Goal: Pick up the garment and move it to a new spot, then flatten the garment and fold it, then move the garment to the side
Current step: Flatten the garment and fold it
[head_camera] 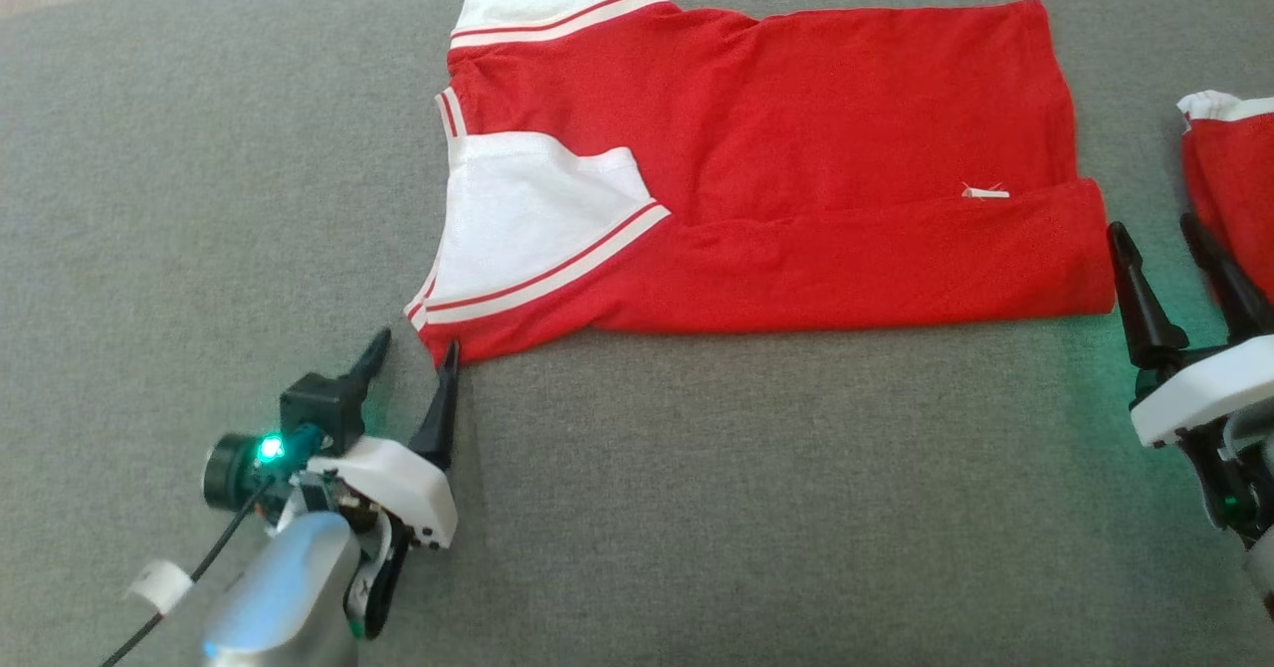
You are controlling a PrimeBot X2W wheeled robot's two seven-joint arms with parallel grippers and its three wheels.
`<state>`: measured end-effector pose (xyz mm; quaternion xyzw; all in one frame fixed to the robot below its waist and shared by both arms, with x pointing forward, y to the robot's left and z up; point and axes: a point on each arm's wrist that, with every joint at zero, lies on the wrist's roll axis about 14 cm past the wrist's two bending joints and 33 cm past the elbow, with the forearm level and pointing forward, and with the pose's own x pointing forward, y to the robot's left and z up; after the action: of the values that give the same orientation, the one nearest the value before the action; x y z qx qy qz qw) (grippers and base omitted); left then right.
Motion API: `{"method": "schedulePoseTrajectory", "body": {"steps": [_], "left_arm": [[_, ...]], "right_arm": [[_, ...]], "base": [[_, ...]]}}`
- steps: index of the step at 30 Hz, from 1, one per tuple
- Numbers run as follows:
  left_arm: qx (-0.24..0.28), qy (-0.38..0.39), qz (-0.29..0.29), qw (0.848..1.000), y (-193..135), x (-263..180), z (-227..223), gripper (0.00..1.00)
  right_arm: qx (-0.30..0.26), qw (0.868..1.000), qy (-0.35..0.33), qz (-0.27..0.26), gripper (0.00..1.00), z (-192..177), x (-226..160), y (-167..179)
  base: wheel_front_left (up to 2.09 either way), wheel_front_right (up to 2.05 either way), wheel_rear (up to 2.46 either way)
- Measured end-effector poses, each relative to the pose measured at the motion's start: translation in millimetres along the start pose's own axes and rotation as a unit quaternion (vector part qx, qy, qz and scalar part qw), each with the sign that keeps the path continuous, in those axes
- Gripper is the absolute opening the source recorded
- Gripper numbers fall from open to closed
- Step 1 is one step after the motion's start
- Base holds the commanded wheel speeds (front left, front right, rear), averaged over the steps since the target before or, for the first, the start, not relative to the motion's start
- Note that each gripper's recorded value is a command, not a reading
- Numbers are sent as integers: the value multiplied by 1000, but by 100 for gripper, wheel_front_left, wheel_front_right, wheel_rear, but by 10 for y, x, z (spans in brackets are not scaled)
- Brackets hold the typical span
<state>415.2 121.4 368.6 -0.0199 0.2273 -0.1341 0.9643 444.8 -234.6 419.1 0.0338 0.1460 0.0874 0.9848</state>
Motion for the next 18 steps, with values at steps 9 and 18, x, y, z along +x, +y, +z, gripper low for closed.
{"method": "schedulePoseTrajectory", "body": {"steps": [9,18], "left_arm": [[-24,17,-15,999,-88,3,-87,0],[-32,-23,-27,999,-118,-46,82,0]], "right_arm": [[2,1000,8,-6,100,-66,-44,-35],[31,996,83,-22,100,-484,-60,-35]], "base": [[0,0,0],[0,0,0]]}}
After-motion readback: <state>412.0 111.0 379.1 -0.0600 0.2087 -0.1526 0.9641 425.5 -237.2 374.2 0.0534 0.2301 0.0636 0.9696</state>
